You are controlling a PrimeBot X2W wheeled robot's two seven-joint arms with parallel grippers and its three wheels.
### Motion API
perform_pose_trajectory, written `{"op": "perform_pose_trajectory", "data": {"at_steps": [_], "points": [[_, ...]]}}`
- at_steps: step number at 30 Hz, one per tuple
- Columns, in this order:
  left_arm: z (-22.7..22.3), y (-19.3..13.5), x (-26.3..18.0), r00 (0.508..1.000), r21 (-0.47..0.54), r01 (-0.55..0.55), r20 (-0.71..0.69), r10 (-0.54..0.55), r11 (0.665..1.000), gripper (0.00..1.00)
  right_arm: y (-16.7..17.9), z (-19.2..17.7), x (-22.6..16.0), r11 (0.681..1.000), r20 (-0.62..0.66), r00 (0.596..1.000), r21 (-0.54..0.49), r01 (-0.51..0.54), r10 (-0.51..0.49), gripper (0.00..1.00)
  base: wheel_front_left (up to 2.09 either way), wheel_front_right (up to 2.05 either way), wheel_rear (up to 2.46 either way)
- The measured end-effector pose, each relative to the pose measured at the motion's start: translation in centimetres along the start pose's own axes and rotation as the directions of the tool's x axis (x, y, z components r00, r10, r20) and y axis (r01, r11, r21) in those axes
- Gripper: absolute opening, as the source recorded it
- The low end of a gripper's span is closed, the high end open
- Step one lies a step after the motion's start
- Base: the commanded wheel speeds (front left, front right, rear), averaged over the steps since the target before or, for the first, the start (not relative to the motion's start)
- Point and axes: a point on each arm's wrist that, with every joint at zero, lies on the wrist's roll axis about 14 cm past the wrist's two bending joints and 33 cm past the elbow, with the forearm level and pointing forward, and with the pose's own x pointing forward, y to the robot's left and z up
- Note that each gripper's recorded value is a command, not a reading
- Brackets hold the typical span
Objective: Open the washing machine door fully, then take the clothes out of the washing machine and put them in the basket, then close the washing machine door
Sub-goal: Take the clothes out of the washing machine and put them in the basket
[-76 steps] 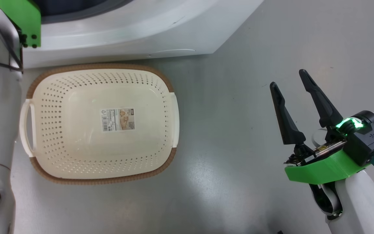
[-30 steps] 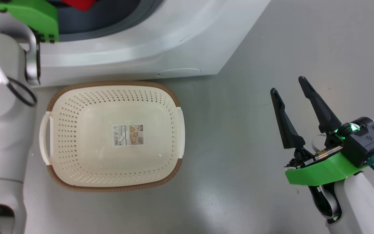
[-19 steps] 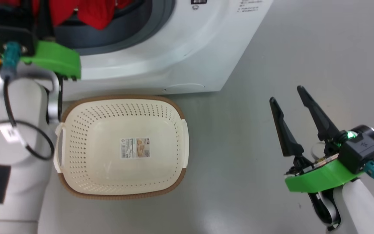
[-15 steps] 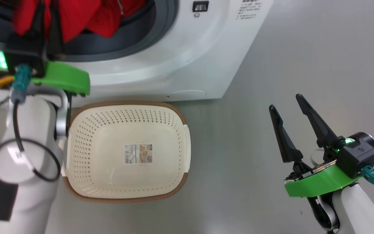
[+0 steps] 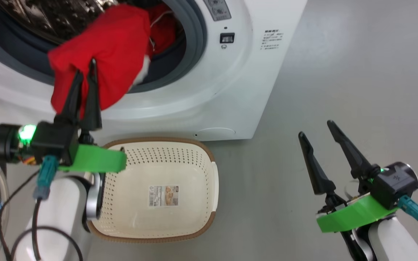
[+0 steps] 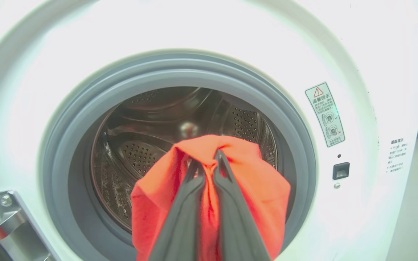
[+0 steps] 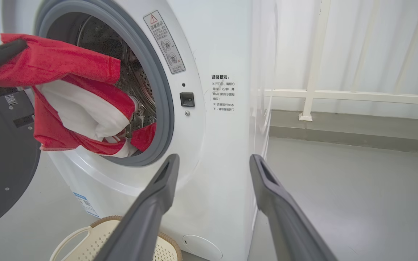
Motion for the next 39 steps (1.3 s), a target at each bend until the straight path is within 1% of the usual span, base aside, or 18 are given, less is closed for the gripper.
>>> {"op": "perform_pose_trajectory", "data": {"at_steps": [5, 8, 14, 17, 20, 25, 31, 34, 39], "points": [[2.2, 0.1, -1.8, 0.999, -0.017, -0.015, 0.045, 0.016, 1.000, 0.00, 0.4, 0.2, -1.2, 1.000, -0.003, 1.000, 0.002, 0.000, 0.000, 1.00, 0.00, 0.00, 0.00], [3.2, 0.0, -2.7, 0.998, -0.028, -0.017, 0.062, 0.019, 0.999, 0.00, 0.7, 0.7, -1.2, 1.000, 0.011, 1.000, -0.001, -0.006, 0.006, 1.00, 0.00, 0.00, 0.00], [3.3, -0.6, -4.8, 0.999, -0.058, -0.017, 0.037, 0.019, 0.998, 0.00, 0.8, 1.6, -1.4, 1.000, 0.032, 0.999, -0.005, -0.009, 0.009, 1.00, 0.00, 0.00, 0.00], [2.5, -0.7, -5.5, 1.000, -0.083, -0.022, -0.001, 0.021, 0.996, 0.00, 0.7, 1.7, -1.6, 1.000, 0.035, 0.999, -0.007, -0.006, 0.006, 1.00, 0.00, 0.00, 0.00], [1.0, -1.0, -6.3, 0.998, -0.109, -0.026, -0.053, 0.021, 0.994, 0.00, 0.6, 1.6, -1.8, 1.000, 0.033, 0.999, -0.005, 0.000, 0.001, 1.00, 0.00, 0.00, 0.00], [-4.4, -1.2, -7.8, 0.977, -0.126, -0.044, -0.214, 0.016, 0.991, 0.00, 0.5, 0.5, -1.9, 1.000, 0.003, 1.000, 0.005, 0.008, -0.008, 1.00, 0.00, 0.00, 0.00], [-10.1, -1.8, -9.7, 0.923, -0.203, -0.114, -0.383, 0.029, 0.973, 0.00, 0.5, -0.4, -1.8, 1.000, -0.019, 1.000, 0.012, 0.007, -0.006, 1.00, 0.00, 0.00, 0.00], [-12.5, -2.3, -10.3, 0.895, -0.223, -0.117, -0.445, 0.005, 0.968, 0.00, 0.2, -0.9, -1.8, 1.000, -0.033, 0.999, 0.014, 0.014, -0.014, 1.00, 0.00, 0.00, 0.00], [-16.6, -3.4, -11.4, 0.827, -0.258, -0.141, -0.561, -0.029, 0.956, 0.00, -0.2, -1.8, -1.7, 0.999, -0.056, 0.998, 0.020, 0.029, -0.028, 1.00, 0.00, 0.00, 0.00]]}}
